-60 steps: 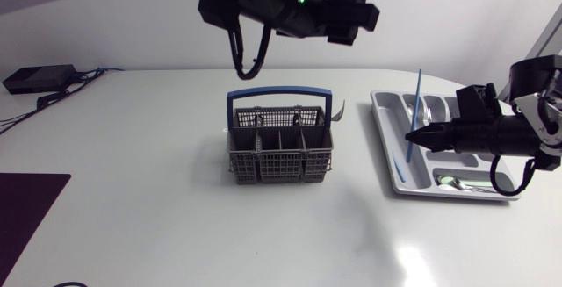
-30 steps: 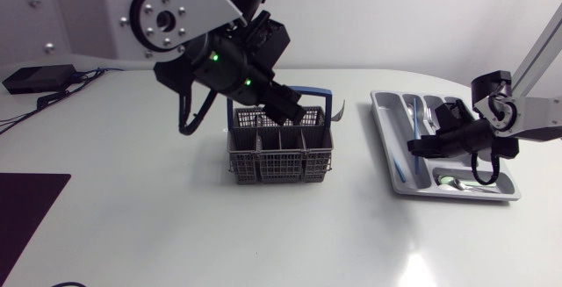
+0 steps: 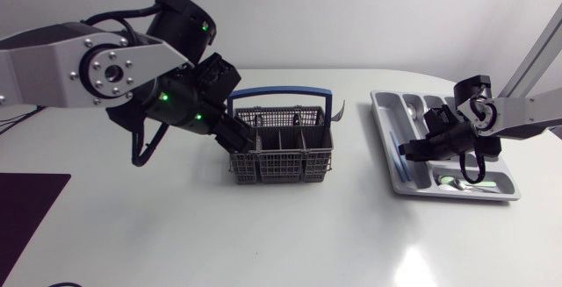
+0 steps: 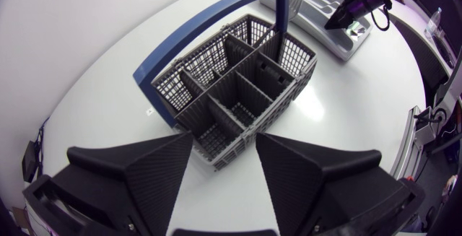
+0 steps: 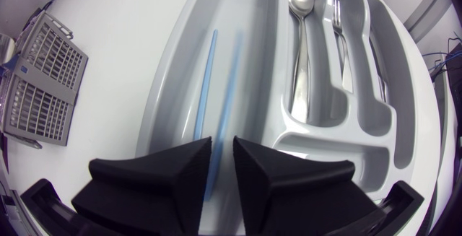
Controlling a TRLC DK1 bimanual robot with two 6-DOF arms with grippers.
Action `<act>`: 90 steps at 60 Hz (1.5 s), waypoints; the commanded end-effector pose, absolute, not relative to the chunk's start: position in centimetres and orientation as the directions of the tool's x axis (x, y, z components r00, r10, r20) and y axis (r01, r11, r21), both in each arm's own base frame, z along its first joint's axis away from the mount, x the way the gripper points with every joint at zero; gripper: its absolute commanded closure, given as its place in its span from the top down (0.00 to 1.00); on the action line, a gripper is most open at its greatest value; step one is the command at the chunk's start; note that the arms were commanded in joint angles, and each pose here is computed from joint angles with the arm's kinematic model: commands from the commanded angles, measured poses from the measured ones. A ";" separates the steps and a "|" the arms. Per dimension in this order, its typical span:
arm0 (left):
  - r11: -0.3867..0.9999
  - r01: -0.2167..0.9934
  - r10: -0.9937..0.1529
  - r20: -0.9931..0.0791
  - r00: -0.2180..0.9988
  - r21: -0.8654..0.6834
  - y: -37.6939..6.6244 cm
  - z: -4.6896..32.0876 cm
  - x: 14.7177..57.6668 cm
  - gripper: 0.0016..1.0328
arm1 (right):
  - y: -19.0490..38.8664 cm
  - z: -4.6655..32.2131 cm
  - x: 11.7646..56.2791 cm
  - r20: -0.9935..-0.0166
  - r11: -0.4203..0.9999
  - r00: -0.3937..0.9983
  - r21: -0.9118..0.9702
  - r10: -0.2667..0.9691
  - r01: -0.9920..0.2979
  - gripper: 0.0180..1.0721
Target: Unload the cutlery basket into the drawer organizer.
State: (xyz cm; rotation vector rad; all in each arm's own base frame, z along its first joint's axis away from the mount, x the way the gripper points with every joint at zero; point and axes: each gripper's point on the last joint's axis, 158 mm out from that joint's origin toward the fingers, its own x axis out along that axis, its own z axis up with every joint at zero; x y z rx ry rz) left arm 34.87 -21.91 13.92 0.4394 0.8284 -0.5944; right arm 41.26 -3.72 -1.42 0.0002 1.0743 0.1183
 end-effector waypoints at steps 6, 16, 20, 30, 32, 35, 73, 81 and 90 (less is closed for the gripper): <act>0.756 0.634 -0.286 -0.787 0.546 0.164 -19.5 12.7 34.6 0.61 | -3.2 -1.3 41.4 -0.879 0.995 0.468 0.056 0.091 -0.088 0.59; 0.766 0.617 -0.271 -0.779 0.566 0.181 -18.1 11.4 34.9 0.61 | -1.8 1.7 40.9 -0.848 0.994 0.524 0.025 0.077 -0.105 0.70; 0.772 0.607 -0.263 -0.775 0.575 0.188 -17.4 10.8 35.3 0.61 | -0.6 3.2 40.6 -0.829 0.992 0.552 0.015 0.084 -0.127 0.70; 0.781 0.594 -0.244 -0.783 0.573 0.191 -16.2 9.4 35.6 0.61 | 2.6 6.5 40.0 -0.777 0.982 0.617 0.007 0.125 -0.189 0.70; 0.781 0.594 -0.244 -0.782 0.574 0.192 -16.1 9.2 35.6 0.60 | 3.3 7.2 39.9 -0.765 0.979 0.629 0.009 0.138 -0.203 0.70; 0.782 0.593 -0.242 -0.781 0.576 0.194 -16.0 8.9 35.6 0.61 | 4.2 7.9 39.7 -0.752 0.975 0.640 0.013 0.156 -0.222 0.70; 0.748 0.641 -0.266 -0.809 0.524 0.169 -18.8 3.9 36.8 0.61 | 14.0 10.6 40.6 -0.647 0.934 0.705 0.028 0.289 -0.357 0.70; 0.721 0.674 -0.292 -0.812 0.506 0.161 -20.5 3.8 35.5 0.61 | 14.0 10.3 41.6 -0.643 0.942 0.715 0.030 0.273 -0.333 0.70; 0.704 0.692 -0.311 -0.807 0.502 0.159 -21.4 4.1 34.7 0.61 | 13.1 9.9 43.3 -0.628 0.953 0.738 0.020 0.247 -0.302 0.70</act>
